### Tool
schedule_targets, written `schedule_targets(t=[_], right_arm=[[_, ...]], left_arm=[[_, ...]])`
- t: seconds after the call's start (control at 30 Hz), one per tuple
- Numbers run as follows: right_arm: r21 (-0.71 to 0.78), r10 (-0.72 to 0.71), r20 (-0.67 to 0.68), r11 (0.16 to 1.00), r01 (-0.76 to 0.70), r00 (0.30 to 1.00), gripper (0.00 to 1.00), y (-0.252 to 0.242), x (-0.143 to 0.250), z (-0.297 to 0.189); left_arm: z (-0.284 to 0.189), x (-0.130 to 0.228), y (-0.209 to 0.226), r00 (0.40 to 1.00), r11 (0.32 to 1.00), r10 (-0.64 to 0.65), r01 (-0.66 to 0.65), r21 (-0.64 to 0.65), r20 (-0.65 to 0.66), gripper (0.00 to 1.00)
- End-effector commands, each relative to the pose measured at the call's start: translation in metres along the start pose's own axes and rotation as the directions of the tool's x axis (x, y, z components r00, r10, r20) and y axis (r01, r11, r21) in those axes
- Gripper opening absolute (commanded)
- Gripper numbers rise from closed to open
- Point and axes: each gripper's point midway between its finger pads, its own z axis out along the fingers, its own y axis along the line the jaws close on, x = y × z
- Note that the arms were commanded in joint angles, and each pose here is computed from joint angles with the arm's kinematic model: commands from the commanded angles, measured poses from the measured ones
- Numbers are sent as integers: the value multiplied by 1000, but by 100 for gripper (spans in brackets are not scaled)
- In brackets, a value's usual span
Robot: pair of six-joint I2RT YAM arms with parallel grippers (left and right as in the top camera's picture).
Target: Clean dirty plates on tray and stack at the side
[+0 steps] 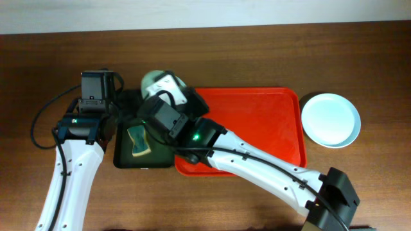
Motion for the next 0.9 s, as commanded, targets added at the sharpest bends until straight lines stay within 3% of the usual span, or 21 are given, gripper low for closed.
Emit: schedule_targets(t=[0.0,0.07,0.27,0.57,0.87], right_arm=[[-66,301,-177,946,-317,937,4,-11,29,1],[-22,367,-304,920,-392,879,4,-24,57,9],[0,464,-498,845,-535,732,4,-62,92,34],[315,672,-541,720,-618,506,4,-189,162,69],[500,813,-523,536,-680,256,4,-287,237,67]], left_arm=[[-1,-4,2,1000,1000,2,-2,-12,10,99],[-1,-4,2,1000,1000,2,-2,-12,10,99],[-1,-4,2,1000,1000,2,-2,-12,10,99],[-1,-4,2,1000,1000,3,-2,-12,10,99],[-1,-4,2,1000,1000,2,-2,-12,10,99]])
